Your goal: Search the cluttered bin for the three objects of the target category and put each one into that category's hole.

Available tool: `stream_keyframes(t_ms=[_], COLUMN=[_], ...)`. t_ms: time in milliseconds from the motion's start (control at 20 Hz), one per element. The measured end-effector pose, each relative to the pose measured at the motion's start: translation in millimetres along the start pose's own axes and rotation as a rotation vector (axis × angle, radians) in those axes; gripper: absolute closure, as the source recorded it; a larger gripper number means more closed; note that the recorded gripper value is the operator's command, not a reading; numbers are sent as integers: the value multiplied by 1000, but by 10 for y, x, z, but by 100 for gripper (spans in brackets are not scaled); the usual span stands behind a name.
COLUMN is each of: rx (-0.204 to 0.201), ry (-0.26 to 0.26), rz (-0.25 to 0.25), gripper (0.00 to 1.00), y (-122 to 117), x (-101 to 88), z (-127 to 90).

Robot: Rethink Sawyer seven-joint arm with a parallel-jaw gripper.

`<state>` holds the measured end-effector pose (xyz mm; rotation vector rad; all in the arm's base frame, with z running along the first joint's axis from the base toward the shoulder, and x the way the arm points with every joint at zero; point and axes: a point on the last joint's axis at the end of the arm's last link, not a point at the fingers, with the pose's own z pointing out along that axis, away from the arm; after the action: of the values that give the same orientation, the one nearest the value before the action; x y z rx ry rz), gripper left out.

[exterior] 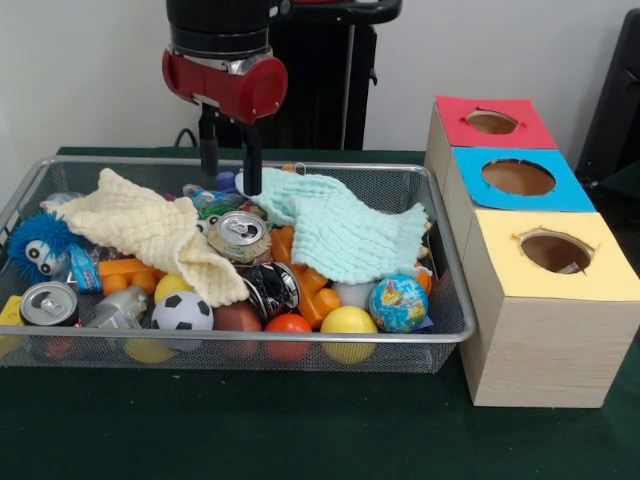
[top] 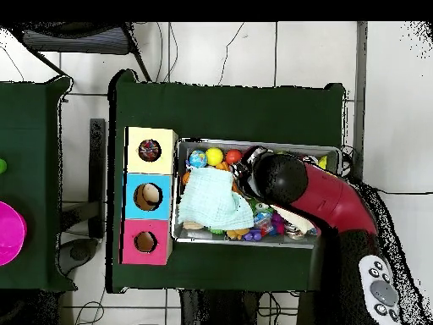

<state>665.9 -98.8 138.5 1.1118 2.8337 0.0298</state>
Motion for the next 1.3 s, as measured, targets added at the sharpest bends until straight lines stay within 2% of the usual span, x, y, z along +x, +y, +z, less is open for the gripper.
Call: stream_keyframes(t_ms=[350,700,1050,1300], rx=[4,28,30,30], ry=[4,63,65,68], rz=[0,-12,-59,-78], gripper=[0,0,0,0], y=[-27,-52,182,287], x=[57,350,538,591], z=[220,433,374,304])
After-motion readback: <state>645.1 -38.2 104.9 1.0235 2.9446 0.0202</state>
